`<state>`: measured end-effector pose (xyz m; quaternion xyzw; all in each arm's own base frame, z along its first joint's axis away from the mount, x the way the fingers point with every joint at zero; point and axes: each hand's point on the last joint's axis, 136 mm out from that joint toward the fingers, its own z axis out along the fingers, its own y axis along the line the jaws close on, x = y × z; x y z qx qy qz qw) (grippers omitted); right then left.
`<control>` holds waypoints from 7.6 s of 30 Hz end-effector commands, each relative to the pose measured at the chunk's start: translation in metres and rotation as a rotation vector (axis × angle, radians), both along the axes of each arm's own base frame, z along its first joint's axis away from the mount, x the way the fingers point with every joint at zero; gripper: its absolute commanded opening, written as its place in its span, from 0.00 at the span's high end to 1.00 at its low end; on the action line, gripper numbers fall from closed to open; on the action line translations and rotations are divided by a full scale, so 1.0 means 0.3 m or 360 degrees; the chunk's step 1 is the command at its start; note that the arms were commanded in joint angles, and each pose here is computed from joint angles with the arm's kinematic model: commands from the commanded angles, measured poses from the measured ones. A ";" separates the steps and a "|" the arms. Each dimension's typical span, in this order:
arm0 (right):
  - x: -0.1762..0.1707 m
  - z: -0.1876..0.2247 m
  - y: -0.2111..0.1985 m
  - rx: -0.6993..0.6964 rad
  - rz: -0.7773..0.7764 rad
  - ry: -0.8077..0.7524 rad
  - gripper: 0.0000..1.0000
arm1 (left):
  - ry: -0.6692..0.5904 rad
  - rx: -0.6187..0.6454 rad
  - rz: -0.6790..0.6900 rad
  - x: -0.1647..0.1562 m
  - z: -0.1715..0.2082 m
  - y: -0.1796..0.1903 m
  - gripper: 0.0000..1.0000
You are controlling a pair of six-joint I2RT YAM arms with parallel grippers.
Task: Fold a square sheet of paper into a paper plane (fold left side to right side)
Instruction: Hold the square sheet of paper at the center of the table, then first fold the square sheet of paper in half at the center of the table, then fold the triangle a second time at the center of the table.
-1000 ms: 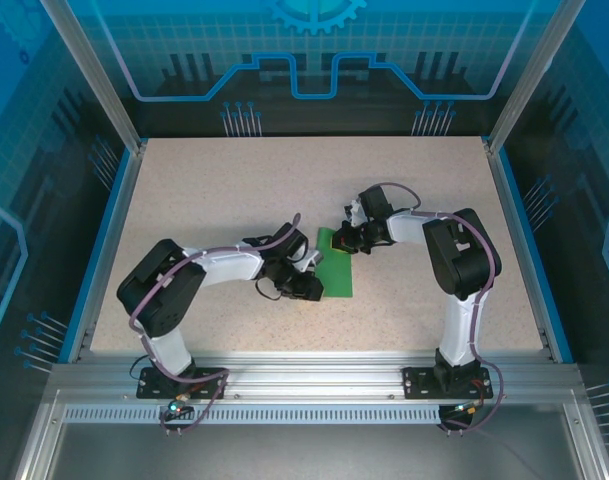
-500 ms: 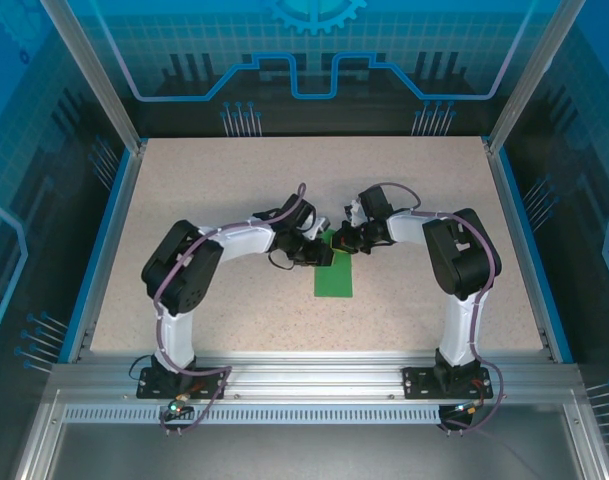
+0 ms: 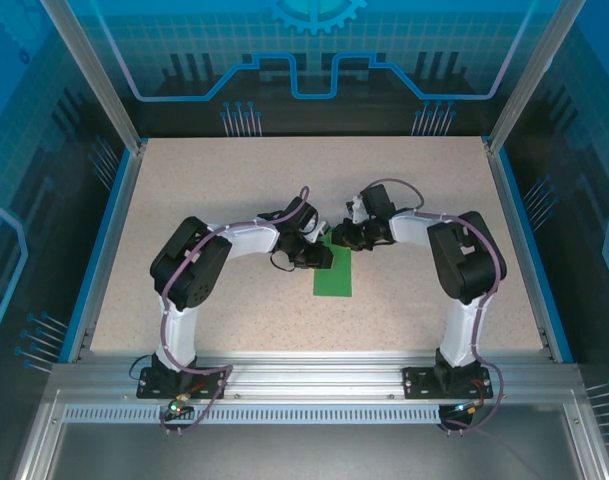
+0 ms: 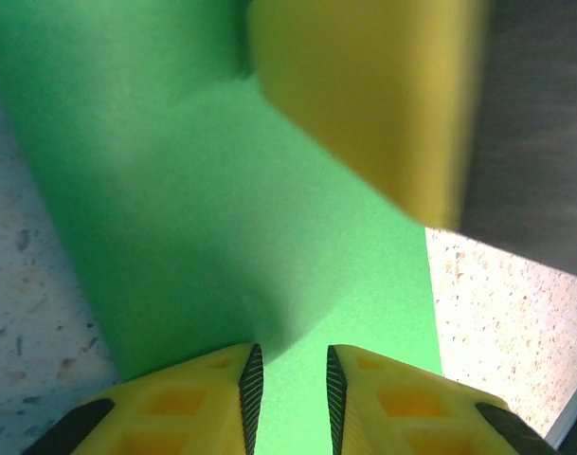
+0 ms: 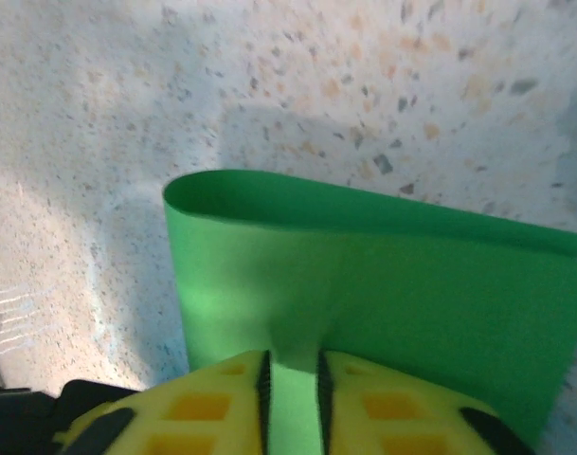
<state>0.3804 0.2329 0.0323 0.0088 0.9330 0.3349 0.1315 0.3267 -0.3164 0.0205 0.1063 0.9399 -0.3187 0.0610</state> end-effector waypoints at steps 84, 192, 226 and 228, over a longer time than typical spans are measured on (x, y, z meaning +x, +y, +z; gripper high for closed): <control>-0.541 -0.263 -0.212 -0.0625 0.0204 0.0668 1.00 | -0.0103 -0.0037 0.0341 0.364 -0.010 0.080 0.76; 0.123 -0.027 -0.084 0.0062 -0.0007 0.0009 0.46 | 0.0130 -0.0064 0.0261 0.083 -0.015 0.047 0.70; 0.050 0.072 -0.051 0.0178 0.0062 -0.0016 0.58 | -0.0015 -0.0113 0.0210 0.104 0.077 0.042 0.62; 0.041 0.075 -0.052 0.0180 0.0061 -0.0015 0.58 | -0.0017 -0.0114 0.0209 0.103 0.078 0.042 0.62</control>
